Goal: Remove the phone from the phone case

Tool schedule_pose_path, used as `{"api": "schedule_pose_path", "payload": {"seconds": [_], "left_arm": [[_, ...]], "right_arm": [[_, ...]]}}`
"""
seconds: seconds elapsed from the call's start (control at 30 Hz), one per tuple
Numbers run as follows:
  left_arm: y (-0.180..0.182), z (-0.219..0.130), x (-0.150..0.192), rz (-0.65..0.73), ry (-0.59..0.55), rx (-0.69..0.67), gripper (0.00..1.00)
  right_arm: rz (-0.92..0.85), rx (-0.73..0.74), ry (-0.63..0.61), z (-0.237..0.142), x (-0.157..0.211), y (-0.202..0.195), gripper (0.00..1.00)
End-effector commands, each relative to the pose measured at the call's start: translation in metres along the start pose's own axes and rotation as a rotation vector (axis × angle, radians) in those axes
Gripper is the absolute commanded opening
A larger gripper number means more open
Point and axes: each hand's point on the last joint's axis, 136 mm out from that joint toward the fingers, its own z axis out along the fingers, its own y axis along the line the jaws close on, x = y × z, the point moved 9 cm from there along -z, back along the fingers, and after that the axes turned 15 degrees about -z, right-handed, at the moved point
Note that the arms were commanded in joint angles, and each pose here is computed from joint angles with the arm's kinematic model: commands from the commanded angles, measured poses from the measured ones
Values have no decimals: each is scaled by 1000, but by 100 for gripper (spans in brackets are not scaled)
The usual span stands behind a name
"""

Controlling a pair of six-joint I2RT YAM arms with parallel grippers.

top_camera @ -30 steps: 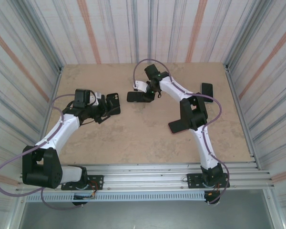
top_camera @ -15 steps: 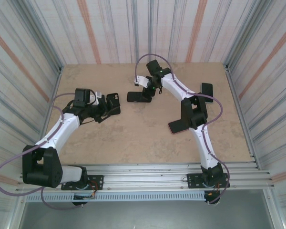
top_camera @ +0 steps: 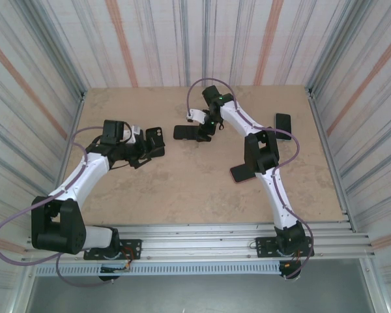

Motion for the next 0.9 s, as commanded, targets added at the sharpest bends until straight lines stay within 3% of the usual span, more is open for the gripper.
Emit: {"api": "schedule_pose_path", "payload": {"seconds": [0.0, 0.47, 0.87], "left_arm": [[-6, -2, 0, 21, 18, 7, 96], [-7, -2, 4, 35, 36, -4, 96], [-8, -3, 5, 43, 53, 1, 95]], "right_arm": [[-26, -34, 33, 5, 3, 4, 99], [-19, -116, 17, 23, -6, 19, 99], [39, -154, 68, 9, -16, 30, 99]]}}
